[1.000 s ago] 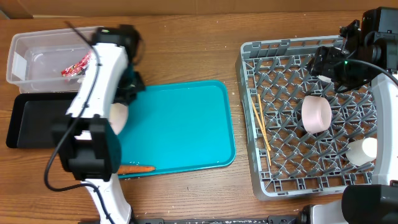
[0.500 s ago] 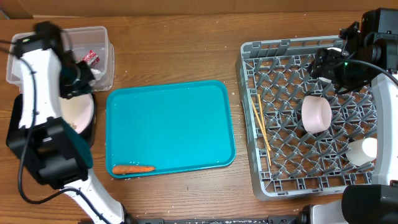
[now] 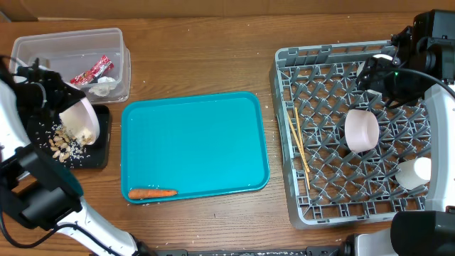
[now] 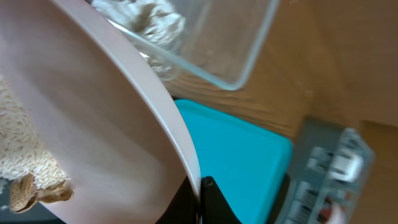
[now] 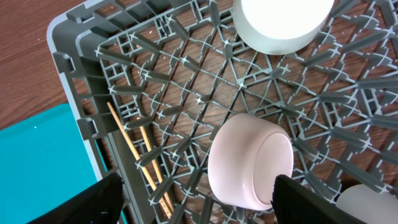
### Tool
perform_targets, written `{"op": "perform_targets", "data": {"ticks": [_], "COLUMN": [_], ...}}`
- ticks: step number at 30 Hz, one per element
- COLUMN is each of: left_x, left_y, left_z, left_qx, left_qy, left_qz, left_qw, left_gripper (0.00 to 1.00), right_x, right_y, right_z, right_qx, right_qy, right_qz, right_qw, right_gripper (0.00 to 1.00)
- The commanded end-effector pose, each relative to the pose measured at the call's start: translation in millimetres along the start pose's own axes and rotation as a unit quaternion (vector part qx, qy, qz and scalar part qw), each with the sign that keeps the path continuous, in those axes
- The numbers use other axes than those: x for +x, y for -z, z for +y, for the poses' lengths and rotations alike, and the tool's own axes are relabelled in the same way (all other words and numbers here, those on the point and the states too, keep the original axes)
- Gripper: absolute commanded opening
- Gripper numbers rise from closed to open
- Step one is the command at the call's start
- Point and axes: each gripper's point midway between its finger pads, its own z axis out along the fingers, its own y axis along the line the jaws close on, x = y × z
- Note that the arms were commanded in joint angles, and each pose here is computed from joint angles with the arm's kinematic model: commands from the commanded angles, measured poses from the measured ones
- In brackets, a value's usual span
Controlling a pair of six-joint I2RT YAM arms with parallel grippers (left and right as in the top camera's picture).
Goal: Sort waste into correct bins and load items into the dishwasher
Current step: 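Carry the plate left and tip the rice onto the black tray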
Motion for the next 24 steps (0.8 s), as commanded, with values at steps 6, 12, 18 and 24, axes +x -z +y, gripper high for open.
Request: {"op": "perform_targets", "data": {"ticks": [6, 12, 18, 24], "left_x": [-6.9, -1.2, -2.9, 2.0], "left_y": [52.7, 63.2, 68.2, 61.1], "left_z": [-49.1, -43.1, -43.4, -30.9], "left_qx": [0.222, 0.235, 0.246, 0.208], "left_qy": [-0.013, 0.026, 0.010, 0.032], "left_qz": [-0.042, -0.036, -0.047, -0.031], "left_qw": [0.974, 0.971, 0.968, 0.977], "left_gripper": [0.04, 0.04, 0.04, 0.04], "right_x": [-1.5, -1.1, 0.2, 1.7], "right_y": [2.1, 2.1, 2.1, 2.4], "right_z": [-1.2, -4.9, -5.1, -9.9], "right_qx": [0.007, 0.017, 0.018, 0.031], "right_qy": [0.004, 0.003, 0.003, 0.003], "right_qz": [-0.005, -0.004, -0.002, 0.001], "right_qw": [1.000, 1.000, 1.000, 1.000], "right_gripper": [0.79, 0.79, 0.79, 0.79]}}
